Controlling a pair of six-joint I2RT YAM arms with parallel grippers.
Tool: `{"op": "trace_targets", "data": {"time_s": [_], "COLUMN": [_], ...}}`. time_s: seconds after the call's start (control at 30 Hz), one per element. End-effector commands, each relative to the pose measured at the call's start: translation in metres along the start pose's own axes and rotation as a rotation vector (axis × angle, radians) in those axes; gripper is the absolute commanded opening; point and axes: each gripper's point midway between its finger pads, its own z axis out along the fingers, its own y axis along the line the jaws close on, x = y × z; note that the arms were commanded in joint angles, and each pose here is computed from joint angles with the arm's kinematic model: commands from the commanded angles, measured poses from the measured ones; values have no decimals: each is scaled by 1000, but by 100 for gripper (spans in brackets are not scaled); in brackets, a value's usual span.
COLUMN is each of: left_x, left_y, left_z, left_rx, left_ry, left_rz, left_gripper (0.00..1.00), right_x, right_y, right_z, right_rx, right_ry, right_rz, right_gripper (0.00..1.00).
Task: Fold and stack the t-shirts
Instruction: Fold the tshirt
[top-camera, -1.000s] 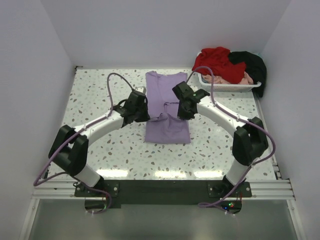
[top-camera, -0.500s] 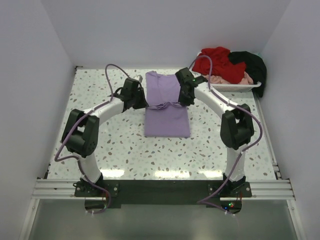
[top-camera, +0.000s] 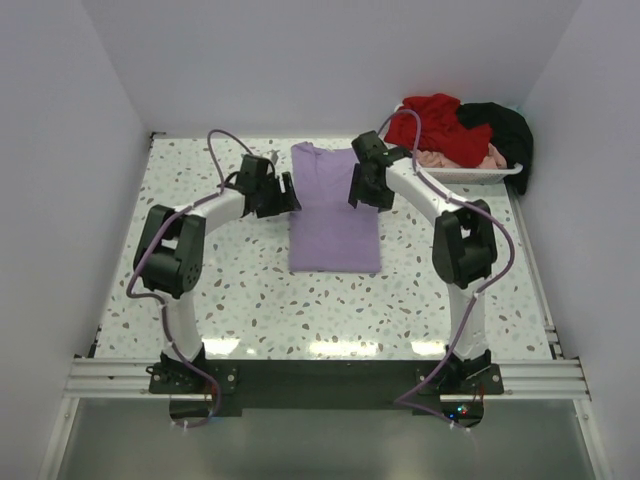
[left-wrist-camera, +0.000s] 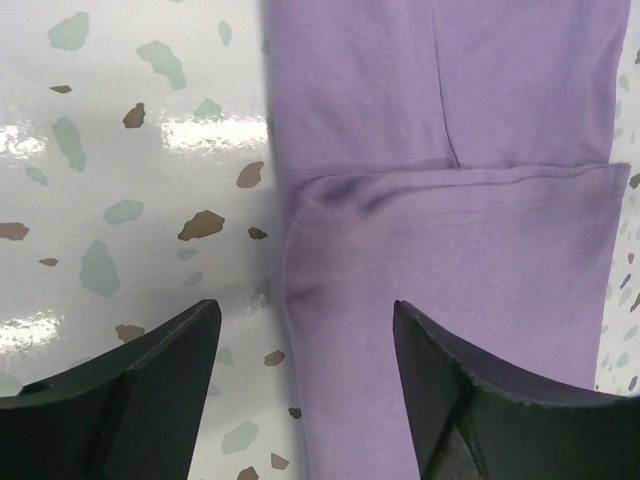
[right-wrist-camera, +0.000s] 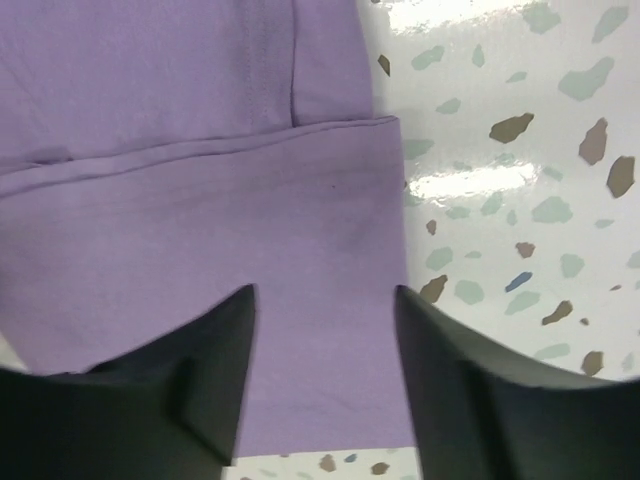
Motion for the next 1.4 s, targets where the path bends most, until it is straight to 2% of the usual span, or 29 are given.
{"op": "trace_targets", "data": {"time_s": [0.0,0.03,0.1,0.2,0.33,0.53,0.63,0.83,1.0,1.37], "left_x": [-41,-40,-41,-28,2,33,45,69,93,111], "left_y": [-14,-13,-19,-16,-9,2,2,4,4,-3], "left_z": [-20,-22,-30,-34,-35,-43,-50,-60,-67,-76], "left_rx": [36,38,59,75,88,84,103,133,148,152], "left_ry": [-117,-121,-132,-108,-35,20,30,58,87,98], "left_rz": [34,38,56,72,79,93,95,80,80,97], "left_gripper": [76,81,83,83,78,66,63,62,59,59], "right_x": [-19,-21,-23,-19,2,34,49,84,115,145], "right_y": [11,10,10,7,3,1,-3,-22,-39,-51], "right_z": [-18,-23,-26,-29,-23,-20,-19,-26,-26,-15], "right_rx": [-51,-55,-58,-64,-82,-132,-149,-151,-142,-132], "right_ry": [-47,-56,-68,-63,-16,41,61,91,126,178], "right_rz": [-4,0,-2,-1,4,36,62,123,147,145], "right_gripper": [68,73,80,80,79,74,71,68,61,47]}}
